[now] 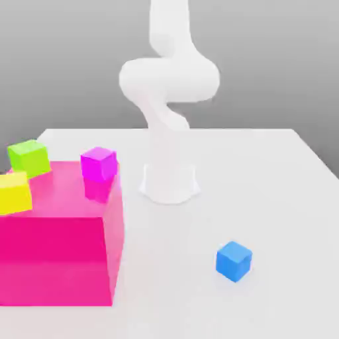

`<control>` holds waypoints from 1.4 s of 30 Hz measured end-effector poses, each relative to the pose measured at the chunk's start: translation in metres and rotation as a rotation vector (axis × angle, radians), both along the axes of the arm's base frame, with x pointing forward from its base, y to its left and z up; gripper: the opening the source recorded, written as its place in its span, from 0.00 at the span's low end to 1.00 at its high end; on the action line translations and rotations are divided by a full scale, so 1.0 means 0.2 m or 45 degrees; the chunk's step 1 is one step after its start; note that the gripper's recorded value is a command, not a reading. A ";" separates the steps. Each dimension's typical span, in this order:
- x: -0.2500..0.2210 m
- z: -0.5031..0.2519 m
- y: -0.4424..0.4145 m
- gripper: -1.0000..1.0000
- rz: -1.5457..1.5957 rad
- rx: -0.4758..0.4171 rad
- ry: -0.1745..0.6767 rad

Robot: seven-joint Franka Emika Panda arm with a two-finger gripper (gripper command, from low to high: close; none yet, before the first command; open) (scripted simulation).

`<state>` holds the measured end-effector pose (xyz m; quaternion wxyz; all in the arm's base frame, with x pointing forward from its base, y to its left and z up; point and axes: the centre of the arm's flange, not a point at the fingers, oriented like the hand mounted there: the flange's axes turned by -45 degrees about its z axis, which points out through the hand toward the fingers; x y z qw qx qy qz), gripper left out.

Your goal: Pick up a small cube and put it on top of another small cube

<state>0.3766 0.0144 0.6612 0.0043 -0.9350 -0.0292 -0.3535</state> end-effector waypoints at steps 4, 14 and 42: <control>0.19 -0.50 0.16 0.50 0.169 -0.064 0.183; 0.09 -1.75 0.54 0.50 0.618 -0.252 0.628; -0.20 -2.26 0.54 0.00 0.770 -0.330 0.876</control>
